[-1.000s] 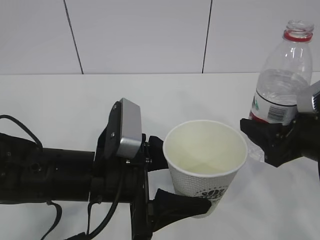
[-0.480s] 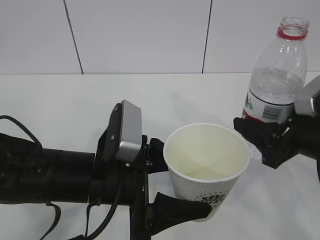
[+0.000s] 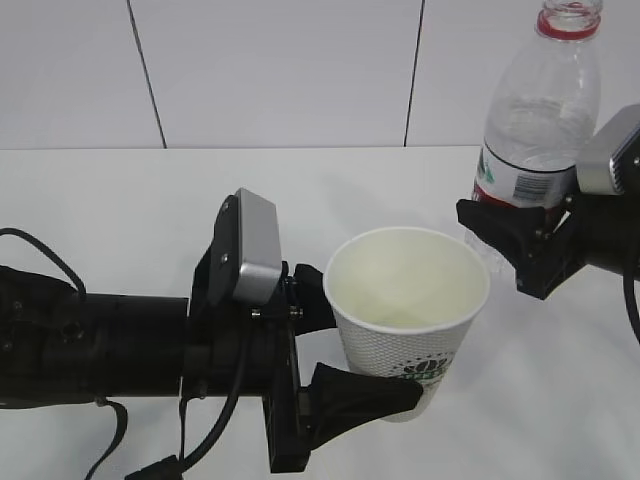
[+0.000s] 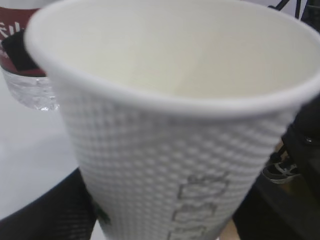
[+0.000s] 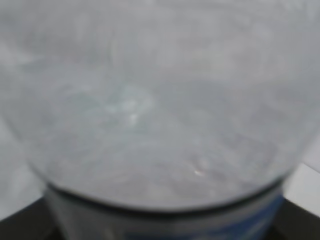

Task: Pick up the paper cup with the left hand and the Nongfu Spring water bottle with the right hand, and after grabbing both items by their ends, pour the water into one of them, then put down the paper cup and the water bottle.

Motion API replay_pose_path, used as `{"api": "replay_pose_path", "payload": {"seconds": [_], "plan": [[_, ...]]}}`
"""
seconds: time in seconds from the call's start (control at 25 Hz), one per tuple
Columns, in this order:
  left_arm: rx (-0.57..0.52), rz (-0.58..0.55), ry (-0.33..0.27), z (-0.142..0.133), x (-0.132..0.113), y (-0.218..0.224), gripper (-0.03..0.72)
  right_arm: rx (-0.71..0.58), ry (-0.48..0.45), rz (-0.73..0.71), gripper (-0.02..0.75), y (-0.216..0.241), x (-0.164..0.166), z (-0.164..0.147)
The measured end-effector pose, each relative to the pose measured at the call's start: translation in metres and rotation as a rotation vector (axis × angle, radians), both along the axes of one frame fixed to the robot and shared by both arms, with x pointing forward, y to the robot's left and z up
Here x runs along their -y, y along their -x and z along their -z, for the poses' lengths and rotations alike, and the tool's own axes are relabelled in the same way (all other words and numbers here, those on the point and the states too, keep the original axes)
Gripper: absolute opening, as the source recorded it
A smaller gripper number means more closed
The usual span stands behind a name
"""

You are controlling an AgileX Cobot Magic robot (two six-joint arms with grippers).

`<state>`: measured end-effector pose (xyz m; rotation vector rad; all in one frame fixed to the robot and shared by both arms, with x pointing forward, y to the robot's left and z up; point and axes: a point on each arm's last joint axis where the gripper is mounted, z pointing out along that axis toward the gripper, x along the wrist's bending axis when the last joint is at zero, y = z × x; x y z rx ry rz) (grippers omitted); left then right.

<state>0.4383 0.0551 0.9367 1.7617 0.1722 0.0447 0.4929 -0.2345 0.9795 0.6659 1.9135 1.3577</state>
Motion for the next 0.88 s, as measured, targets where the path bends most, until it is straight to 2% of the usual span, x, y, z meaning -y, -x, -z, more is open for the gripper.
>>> {"api": "replay_pose_path", "payload": {"seconds": [0.32,0.48,0.52,0.72,0.88], "plan": [[-0.064,-0.025,0.017,-0.003,0.002,-0.003,0.563,0.033,0.052,-0.026,0.493,-0.006,-0.001,-0.009],[-0.066,-0.028,0.038,-0.009,0.006,-0.008,0.563,0.061,0.091,-0.006,0.493,-0.004,0.001,-0.02],[-0.065,-0.029,0.039,-0.01,0.006,-0.008,0.563,0.071,0.093,-0.001,0.512,-0.003,0.002,-0.024],[-0.034,-0.039,0.019,-0.02,0.004,-0.008,0.563,0.1,0.127,-0.009,0.495,0.002,0.002,-0.031],[-0.013,-0.041,0.032,-0.032,0.002,-0.005,0.561,0.119,0.173,-0.019,0.495,0.002,0.002,-0.037]]}}
